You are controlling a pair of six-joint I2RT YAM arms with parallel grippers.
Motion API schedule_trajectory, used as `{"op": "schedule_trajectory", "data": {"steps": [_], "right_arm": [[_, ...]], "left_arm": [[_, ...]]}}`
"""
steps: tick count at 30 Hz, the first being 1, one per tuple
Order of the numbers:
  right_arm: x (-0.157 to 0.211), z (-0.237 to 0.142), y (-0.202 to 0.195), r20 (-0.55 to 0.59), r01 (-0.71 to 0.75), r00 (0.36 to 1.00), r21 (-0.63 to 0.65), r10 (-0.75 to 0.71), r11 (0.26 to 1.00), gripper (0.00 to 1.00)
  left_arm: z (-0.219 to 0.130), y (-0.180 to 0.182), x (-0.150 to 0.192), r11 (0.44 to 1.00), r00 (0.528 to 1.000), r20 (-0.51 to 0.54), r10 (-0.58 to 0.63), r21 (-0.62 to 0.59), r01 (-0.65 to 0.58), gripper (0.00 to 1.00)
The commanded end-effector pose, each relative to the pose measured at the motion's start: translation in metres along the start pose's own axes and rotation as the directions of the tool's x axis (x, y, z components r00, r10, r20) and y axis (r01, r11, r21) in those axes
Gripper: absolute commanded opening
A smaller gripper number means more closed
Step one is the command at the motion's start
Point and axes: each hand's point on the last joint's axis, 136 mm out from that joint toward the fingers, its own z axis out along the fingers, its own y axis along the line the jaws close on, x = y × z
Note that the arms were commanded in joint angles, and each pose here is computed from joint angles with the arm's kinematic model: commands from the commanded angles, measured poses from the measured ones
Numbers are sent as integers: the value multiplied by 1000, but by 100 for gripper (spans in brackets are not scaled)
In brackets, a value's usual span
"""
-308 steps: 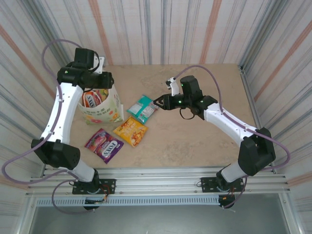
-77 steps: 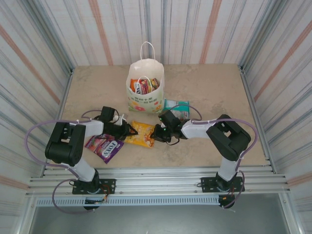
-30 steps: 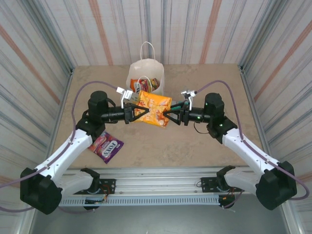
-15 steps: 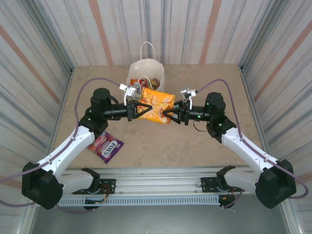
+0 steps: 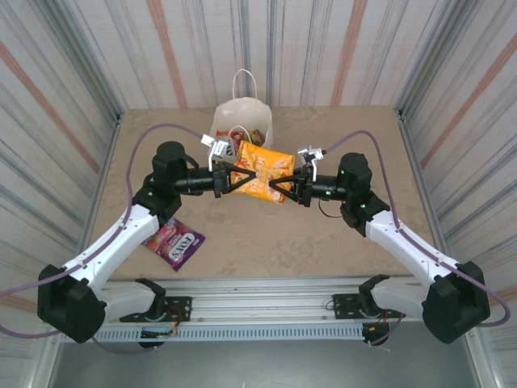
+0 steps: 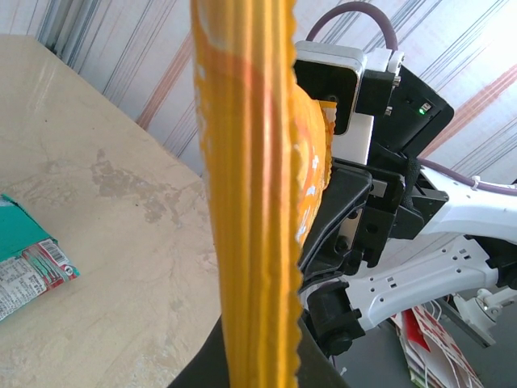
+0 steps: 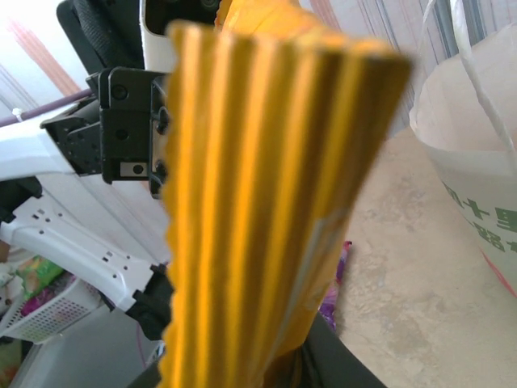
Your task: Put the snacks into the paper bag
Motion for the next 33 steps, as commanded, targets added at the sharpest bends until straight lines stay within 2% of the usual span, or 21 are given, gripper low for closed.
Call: {"op": "schedule_trajectory", "data": {"steps": [1,3,5,8,12,18,21,25,29,33], "right_arm": [[-14,-2,9,30,46,998,-8,-46,999,16],[-16,-3,8,39,51,998,9,-52,999,11],[-19,-5,4,55,55,997,39,-57,998,7],[-22,-10,-2,74,69,994,88,-75,994,6],[-30,-18,-7,88,102,989,148,-116,984,7],[-61,-28,-11,72,206,971,225,-227,952,7],[-78,-30,-17,40,264,959,250,-282,932,7],[-105,-27,-28,8,323,942,260,-336,910,8],[-128,-19,-42,-27,382,920,276,-390,882,8],[-141,-7,-73,-93,395,917,322,-387,860,9]], "left_arm": [[0,-6,-10,999,999,15,39,-6,-38,8],[-1,-4,-9,999,999,16,33,-19,-33,13],[-2,-1,-8,999,999,20,30,-37,-30,23],[-6,1,-8,997,999,25,40,-69,-38,39],[-19,9,-10,990,998,40,39,-136,-33,48],[-55,35,-10,956,995,104,-6,-293,37,59],[-78,54,-7,901,990,141,-31,-425,89,62],[-114,81,1,798,976,206,-73,-575,181,63],[-139,96,5,742,959,266,-102,-622,251,63],[-149,106,10,706,960,254,-117,-658,260,63]]}}
